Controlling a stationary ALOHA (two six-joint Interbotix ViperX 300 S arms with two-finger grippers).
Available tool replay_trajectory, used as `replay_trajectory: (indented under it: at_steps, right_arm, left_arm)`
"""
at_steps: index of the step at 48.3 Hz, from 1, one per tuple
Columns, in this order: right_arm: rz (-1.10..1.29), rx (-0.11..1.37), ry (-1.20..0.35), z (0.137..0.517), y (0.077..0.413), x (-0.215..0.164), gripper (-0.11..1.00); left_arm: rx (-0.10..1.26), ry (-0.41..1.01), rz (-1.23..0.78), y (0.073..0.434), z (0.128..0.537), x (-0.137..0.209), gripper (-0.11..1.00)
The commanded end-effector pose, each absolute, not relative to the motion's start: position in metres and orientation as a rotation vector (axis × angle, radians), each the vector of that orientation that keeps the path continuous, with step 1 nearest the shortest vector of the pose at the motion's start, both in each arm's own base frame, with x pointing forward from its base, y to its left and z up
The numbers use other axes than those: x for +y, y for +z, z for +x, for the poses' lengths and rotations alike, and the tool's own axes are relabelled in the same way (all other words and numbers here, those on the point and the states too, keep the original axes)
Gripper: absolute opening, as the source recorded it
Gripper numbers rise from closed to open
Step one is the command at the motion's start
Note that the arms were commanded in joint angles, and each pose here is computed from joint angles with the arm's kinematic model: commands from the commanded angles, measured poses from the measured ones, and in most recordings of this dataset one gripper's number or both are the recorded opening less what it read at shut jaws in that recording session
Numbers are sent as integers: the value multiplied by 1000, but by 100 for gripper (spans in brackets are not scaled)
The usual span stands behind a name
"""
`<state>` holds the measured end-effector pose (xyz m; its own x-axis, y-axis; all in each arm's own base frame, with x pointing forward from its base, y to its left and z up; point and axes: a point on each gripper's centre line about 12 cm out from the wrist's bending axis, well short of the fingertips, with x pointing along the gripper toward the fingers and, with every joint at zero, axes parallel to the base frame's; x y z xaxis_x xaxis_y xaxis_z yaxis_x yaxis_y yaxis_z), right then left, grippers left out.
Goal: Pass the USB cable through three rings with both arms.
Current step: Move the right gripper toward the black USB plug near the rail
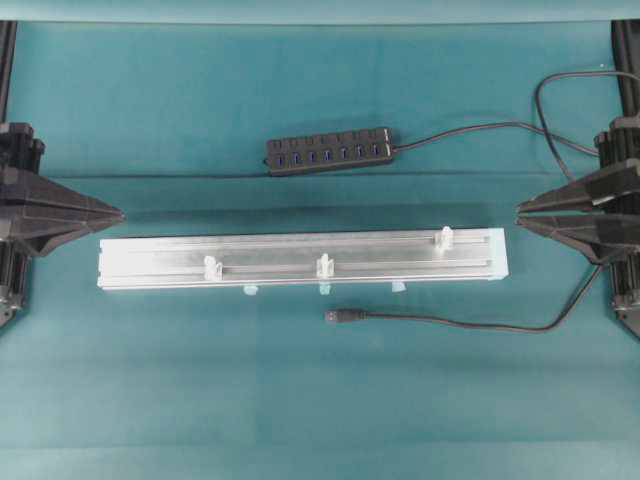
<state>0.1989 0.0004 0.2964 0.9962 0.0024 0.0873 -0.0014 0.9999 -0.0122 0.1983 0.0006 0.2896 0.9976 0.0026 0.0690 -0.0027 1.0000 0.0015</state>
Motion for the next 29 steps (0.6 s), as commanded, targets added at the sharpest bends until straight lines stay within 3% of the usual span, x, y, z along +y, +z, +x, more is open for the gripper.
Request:
replay_trajectory:
  at_steps: [1, 9, 17, 29]
  right_arm:
    - [23, -104, 6, 202, 307, 1, 0]
    - [66, -2, -18, 214, 318, -4, -10]
    - [80, 91, -18, 221, 320, -3, -10]
    - [93, 105, -17, 224, 320, -3, -10]
  left_arm:
    - [-144, -7, 0, 326, 209, -1, 2]
    - [-90, -1, -3, 333, 228, 0, 2]
    - [-11, -11, -17, 328, 240, -2, 2]
    - [31, -8, -28, 333, 252, -2, 2]
